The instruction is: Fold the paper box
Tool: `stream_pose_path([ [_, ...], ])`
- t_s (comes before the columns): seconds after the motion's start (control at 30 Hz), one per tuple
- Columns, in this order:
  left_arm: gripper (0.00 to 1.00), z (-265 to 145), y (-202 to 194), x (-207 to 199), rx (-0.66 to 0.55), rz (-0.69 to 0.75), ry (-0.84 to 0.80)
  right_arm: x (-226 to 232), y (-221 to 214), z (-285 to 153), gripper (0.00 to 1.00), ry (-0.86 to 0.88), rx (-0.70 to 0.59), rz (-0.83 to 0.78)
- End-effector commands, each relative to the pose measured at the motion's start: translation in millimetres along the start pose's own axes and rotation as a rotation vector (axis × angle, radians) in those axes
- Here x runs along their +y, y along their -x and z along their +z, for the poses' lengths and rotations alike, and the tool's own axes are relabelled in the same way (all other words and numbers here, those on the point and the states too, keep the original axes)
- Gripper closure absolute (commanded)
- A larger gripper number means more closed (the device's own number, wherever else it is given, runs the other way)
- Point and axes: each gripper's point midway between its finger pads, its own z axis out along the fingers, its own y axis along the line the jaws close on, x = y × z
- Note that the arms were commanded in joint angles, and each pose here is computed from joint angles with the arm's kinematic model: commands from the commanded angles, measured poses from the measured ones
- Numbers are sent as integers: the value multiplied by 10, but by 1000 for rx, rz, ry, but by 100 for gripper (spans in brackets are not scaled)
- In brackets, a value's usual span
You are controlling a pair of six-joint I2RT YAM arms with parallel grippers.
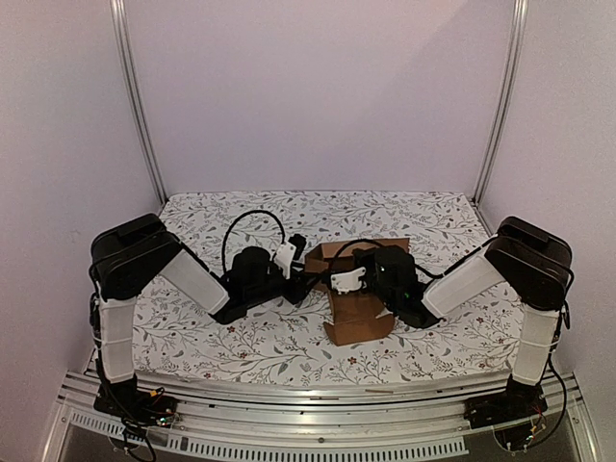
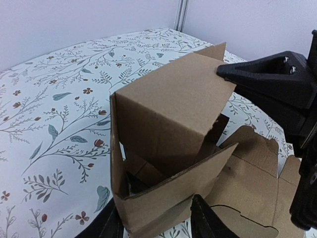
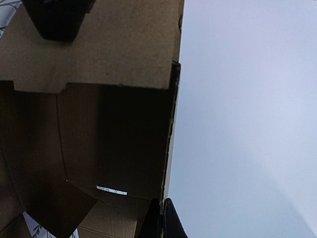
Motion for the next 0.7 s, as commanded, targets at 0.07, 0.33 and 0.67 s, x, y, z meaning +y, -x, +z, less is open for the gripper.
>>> stream_pose_path([
  [0.07,51,-142,-16,141,5,-106,-38,115,59,-88,100,53,-34,-17],
  [0.33,50,-302,-84,177,61,-77,-87,129,71,-137,100,58,-58,-35],
  [0.67,47,-313,-137,268,175,-20,-131,86,81,-137,100,51,-65,-32],
])
